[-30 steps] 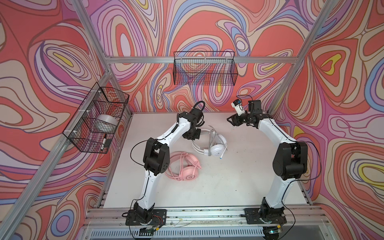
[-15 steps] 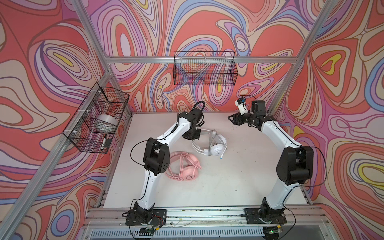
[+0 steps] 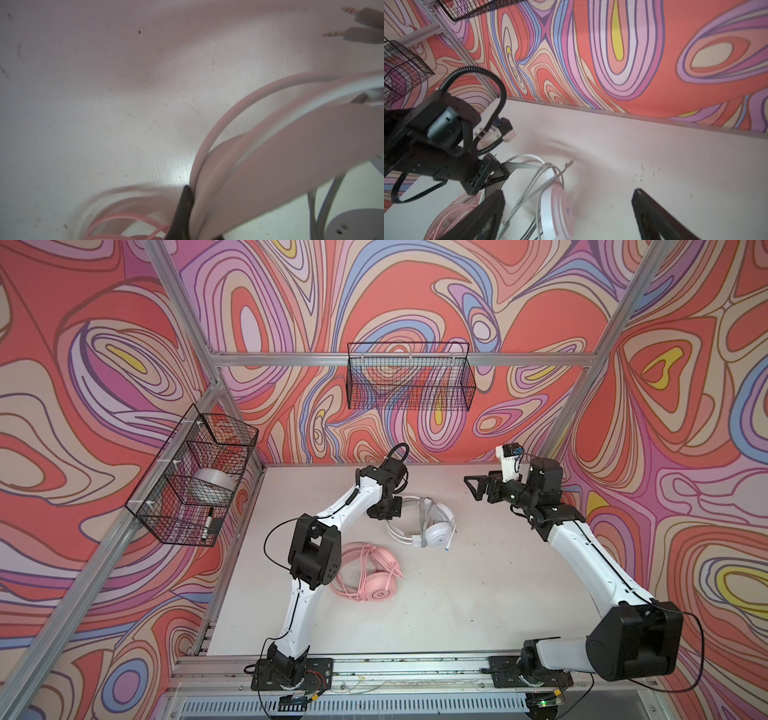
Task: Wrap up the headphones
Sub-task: 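Draw the right gripper back away from the white headset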
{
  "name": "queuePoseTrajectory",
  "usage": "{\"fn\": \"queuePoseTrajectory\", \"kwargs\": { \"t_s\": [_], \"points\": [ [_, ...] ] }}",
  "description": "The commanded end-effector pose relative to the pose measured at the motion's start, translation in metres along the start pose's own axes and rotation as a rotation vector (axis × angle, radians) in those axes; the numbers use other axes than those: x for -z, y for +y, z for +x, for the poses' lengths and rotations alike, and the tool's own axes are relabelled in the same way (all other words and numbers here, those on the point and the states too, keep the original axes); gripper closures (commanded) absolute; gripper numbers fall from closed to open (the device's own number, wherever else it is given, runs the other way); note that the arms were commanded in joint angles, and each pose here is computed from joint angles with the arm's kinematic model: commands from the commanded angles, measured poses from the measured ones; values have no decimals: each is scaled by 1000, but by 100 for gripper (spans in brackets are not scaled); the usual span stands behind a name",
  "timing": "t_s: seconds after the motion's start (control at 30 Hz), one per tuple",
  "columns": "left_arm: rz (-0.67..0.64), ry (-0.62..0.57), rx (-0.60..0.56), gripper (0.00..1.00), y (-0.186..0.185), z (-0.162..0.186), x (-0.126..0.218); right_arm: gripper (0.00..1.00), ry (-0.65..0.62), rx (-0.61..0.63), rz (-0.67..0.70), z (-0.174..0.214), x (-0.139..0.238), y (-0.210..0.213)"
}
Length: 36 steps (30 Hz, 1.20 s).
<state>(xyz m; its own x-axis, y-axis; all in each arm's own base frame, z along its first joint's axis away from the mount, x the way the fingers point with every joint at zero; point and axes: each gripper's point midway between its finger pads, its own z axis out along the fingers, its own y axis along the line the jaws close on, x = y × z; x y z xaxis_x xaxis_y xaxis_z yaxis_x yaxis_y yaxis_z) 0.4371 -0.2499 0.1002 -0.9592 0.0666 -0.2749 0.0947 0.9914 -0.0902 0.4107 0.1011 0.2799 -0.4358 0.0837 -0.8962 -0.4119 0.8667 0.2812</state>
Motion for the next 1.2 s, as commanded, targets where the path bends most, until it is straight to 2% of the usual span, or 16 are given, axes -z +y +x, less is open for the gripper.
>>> {"fn": "queuePoseTrajectory", "kwargs": {
  "t_s": [0.0, 0.27, 0.43, 0.7, 0.9, 1.17],
  "points": [
    [62, -31, 41, 100, -15, -10, -10, 2, -48, -68, -9, 22, 15, 5],
    [54, -18, 76, 100, -11, -9, -38, 2, 7, -160, 27, 79, 39, 5],
    [26, -13, 82, 100, -3, -8, -51, 2, 35, -176, 45, 98, 48, 5],
    [4, -24, 81, 100, 17, -14, -55, 1, 52, -175, 50, 102, 50, 5],
    [-5, -33, 98, 93, 33, -18, -59, 2, 63, -180, 42, 102, 46, 5],
    [-5, -21, 70, 85, 33, -21, -69, 1, 69, -189, 43, 104, 43, 4]
  ]
}}
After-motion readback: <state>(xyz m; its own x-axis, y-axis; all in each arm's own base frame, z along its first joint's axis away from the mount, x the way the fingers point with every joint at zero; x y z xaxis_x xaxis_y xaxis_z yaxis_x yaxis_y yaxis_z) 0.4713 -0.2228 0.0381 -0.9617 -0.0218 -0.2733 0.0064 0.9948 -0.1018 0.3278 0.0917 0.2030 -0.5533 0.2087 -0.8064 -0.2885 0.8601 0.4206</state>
